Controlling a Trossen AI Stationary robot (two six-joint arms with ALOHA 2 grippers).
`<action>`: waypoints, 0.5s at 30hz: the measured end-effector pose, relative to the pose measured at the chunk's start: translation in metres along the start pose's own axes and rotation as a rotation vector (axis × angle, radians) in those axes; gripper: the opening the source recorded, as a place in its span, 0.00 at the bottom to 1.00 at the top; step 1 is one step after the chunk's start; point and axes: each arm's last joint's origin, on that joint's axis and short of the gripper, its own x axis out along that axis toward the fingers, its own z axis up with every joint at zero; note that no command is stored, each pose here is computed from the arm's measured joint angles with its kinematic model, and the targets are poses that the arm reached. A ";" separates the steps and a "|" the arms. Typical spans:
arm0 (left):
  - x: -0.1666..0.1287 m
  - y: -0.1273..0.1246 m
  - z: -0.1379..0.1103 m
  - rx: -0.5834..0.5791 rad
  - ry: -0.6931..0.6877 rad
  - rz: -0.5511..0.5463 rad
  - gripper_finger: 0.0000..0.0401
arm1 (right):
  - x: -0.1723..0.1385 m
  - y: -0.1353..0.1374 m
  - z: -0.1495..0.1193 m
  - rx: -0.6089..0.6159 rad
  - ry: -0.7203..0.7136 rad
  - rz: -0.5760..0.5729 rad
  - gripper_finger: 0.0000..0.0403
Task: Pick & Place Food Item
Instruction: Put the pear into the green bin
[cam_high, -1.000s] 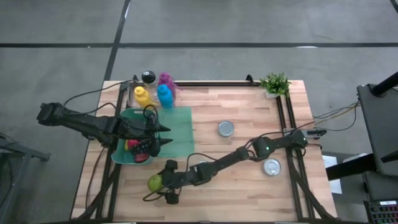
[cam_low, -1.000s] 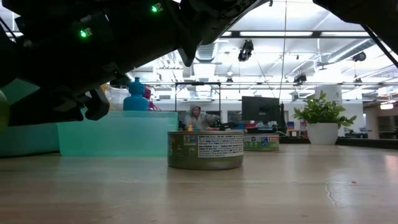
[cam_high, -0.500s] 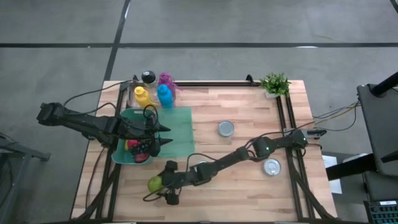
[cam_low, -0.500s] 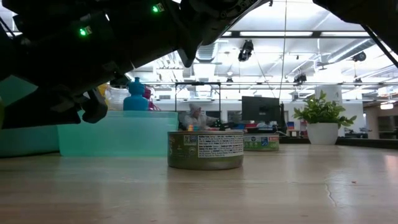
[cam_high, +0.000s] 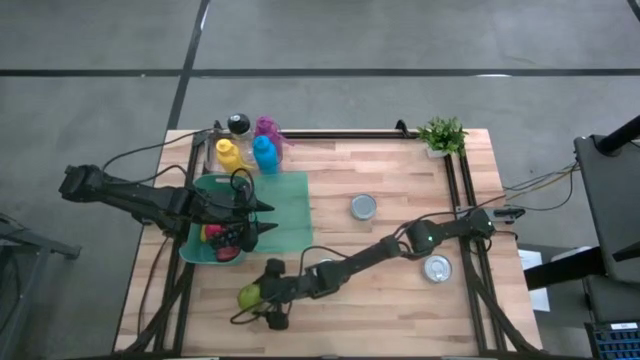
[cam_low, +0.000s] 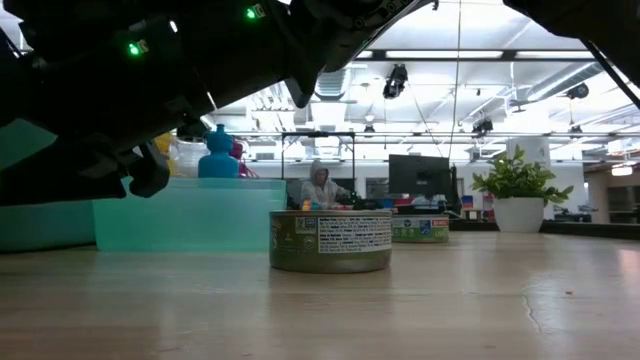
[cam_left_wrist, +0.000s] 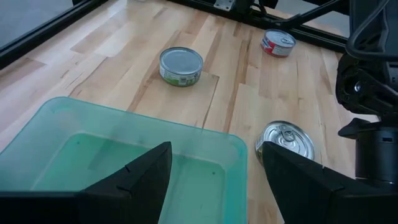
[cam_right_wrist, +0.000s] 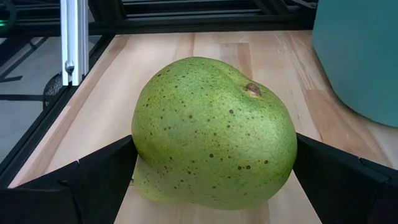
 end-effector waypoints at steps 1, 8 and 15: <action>0.000 0.000 0.000 0.000 0.000 0.000 0.63 | 0.000 0.000 0.000 0.000 0.000 0.000 0.99; 0.000 0.000 0.000 0.000 0.000 0.000 0.63 | 0.000 0.000 0.000 0.001 -0.001 -0.001 0.99; 0.000 0.000 0.000 0.000 0.000 0.000 0.63 | 0.000 -0.001 -0.001 0.058 0.017 -0.006 0.99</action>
